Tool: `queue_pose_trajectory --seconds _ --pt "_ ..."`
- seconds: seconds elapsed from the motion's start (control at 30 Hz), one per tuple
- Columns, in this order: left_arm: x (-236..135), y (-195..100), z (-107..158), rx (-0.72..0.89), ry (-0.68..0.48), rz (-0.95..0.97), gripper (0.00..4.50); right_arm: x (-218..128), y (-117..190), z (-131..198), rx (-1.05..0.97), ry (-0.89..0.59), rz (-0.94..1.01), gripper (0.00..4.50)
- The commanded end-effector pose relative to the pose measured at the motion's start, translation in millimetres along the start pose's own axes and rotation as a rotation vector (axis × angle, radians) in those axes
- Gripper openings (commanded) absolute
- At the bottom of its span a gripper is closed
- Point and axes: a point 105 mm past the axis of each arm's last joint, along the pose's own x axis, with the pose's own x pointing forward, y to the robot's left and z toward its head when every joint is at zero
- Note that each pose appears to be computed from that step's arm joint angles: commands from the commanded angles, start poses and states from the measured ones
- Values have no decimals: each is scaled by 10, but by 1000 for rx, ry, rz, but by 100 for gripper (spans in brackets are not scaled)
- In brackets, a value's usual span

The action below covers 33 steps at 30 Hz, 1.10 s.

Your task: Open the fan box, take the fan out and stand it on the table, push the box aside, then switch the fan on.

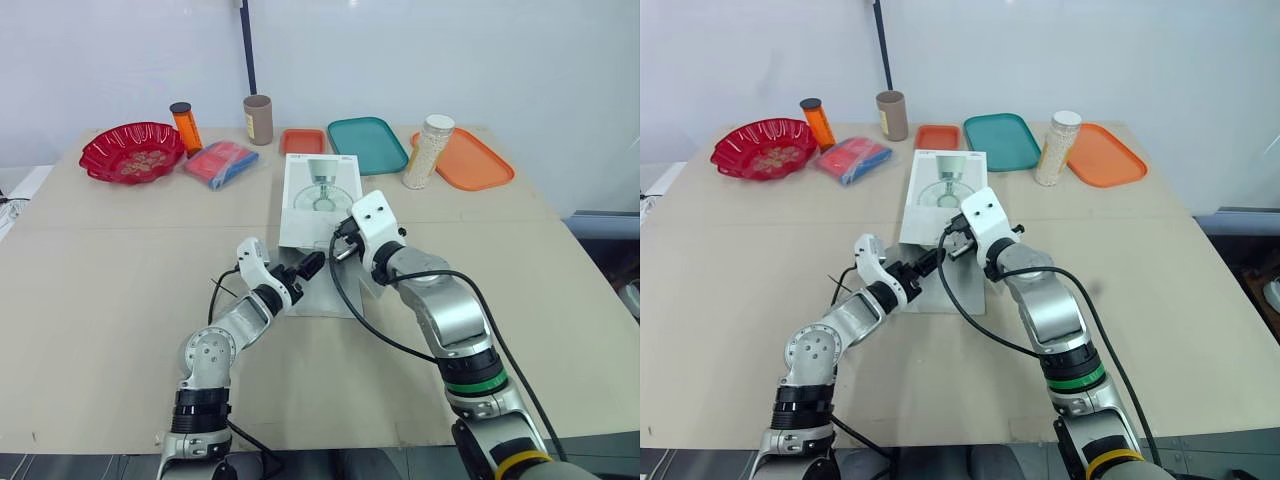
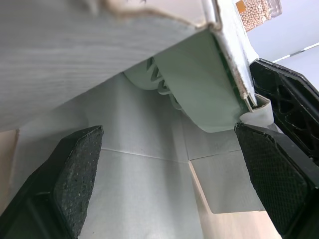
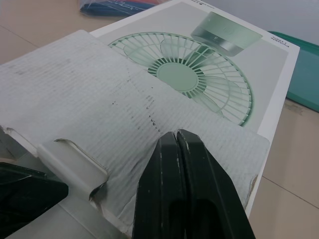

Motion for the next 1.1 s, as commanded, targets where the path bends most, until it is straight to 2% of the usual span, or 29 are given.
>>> queue_pose_trajectory --seconds 0.03,0.33,0.6,0.8,1.1 --pt "-18 -207 100 -6 -46 -93 449 -4 29 -160 2 59 7 0" --pt "41 -279 93 -44 -47 -135 449 -12 32 -177 -2 64 10 0" --pt "58 -142 29 -49 -30 -71 449 -21 33 -187 -5 69 11 0" --pt "-127 -213 17 -53 -7 -123 449 -31 36 -203 -6 74 12 0" --pt "-376 -14 97 -10 2 -59 449 -27 53 -219 -3 78 19 0"
